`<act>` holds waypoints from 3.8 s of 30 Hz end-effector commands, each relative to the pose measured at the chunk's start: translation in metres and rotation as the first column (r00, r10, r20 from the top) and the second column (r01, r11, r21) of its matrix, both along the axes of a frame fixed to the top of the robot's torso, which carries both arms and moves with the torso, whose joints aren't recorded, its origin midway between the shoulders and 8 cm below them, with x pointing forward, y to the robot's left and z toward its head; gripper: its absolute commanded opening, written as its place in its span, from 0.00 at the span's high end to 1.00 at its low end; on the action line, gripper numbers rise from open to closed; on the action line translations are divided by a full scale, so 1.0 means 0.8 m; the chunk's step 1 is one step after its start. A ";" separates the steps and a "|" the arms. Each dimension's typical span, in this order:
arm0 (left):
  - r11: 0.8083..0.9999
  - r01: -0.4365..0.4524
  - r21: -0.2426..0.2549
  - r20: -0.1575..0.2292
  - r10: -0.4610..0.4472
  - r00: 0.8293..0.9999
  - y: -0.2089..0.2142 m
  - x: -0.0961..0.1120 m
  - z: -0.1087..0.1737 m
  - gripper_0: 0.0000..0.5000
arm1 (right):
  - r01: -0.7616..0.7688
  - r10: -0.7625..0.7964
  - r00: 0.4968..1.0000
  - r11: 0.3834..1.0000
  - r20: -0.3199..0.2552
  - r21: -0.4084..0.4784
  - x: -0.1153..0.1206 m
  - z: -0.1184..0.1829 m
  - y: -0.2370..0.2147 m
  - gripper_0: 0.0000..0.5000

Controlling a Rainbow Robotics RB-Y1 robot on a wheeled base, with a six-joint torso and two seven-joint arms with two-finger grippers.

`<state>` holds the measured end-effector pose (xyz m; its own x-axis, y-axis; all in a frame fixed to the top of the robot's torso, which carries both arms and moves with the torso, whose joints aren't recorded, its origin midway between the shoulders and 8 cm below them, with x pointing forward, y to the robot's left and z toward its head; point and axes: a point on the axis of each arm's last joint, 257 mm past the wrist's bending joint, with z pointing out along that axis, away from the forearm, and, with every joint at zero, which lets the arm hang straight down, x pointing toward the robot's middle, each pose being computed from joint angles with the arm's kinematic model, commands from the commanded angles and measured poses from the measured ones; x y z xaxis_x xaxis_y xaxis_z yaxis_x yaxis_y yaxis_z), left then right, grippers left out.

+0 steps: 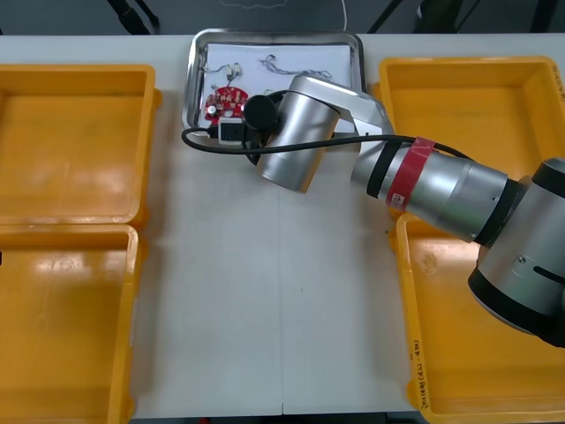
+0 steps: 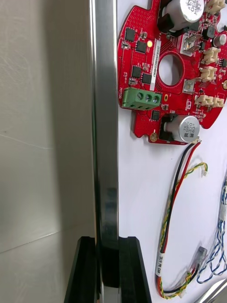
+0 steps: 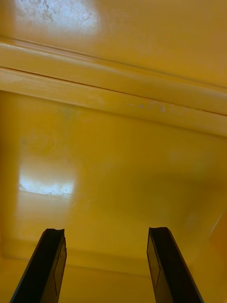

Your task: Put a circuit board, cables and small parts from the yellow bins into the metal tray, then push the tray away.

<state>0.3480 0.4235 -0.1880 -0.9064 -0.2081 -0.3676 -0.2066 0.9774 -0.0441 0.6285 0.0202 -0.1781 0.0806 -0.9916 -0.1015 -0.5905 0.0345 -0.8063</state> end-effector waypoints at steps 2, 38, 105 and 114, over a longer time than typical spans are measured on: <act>0.991 0.096 0.089 -0.017 -0.095 0.995 0.017 -0.009 0.011 0.00 | -0.062 0.062 0.995 0.998 0.076 -0.001 0.010 0.050 0.034 1.00; 0.991 0.096 0.089 -0.017 -0.095 0.995 0.017 -0.009 0.011 0.00 | -0.078 0.078 0.997 0.997 -0.003 0.016 -0.039 0.077 0.026 0.00; 0.991 0.096 0.089 -0.017 -0.095 0.995 0.017 -0.009 0.011 0.00 | 0.783 -0.524 0.607 0.522 -0.598 0.338 -0.292 0.086 -0.399 0.00; 0.991 0.096 0.089 -0.017 -0.095 0.995 0.017 -0.009 0.011 0.00 | 0.856 -0.576 0.514 0.396 -0.636 0.333 -0.311 0.067 -0.442 0.00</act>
